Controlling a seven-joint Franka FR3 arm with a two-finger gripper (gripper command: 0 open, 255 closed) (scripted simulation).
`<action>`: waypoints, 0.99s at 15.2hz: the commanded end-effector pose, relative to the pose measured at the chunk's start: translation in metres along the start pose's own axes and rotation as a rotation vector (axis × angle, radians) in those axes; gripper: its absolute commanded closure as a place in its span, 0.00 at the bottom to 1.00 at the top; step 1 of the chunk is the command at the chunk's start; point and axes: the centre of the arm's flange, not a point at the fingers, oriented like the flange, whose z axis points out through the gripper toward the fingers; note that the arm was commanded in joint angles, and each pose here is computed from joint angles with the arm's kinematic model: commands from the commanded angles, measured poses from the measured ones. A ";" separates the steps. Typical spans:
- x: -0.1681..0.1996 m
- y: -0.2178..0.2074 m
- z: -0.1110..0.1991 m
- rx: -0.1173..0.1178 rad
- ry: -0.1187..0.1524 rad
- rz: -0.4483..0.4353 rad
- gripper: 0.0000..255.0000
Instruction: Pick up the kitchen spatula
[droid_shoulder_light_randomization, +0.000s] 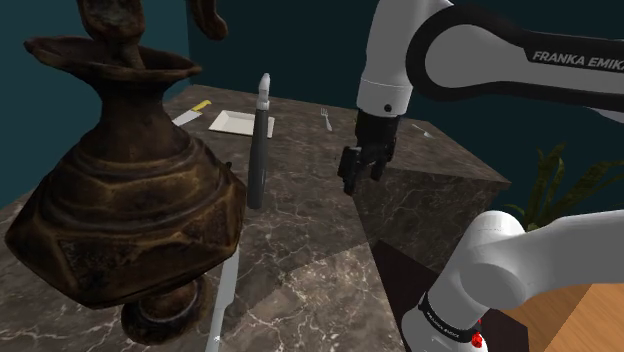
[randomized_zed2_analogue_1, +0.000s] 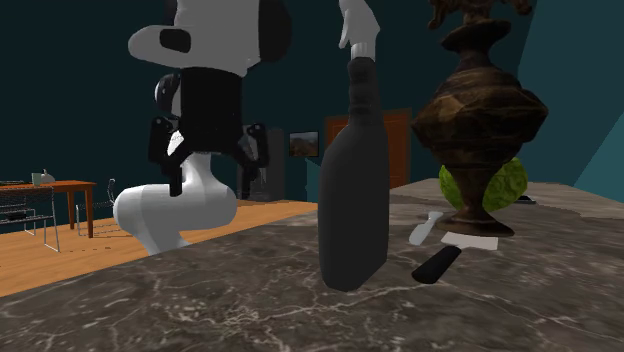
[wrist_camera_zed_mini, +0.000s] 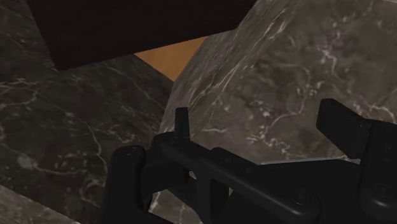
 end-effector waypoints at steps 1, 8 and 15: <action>-0.001 -0.029 -0.003 0.001 0.023 0.068 0.00; 0.007 -0.121 -0.009 -0.003 0.104 0.284 0.00; 0.034 -0.210 -0.017 -0.006 0.185 0.501 0.00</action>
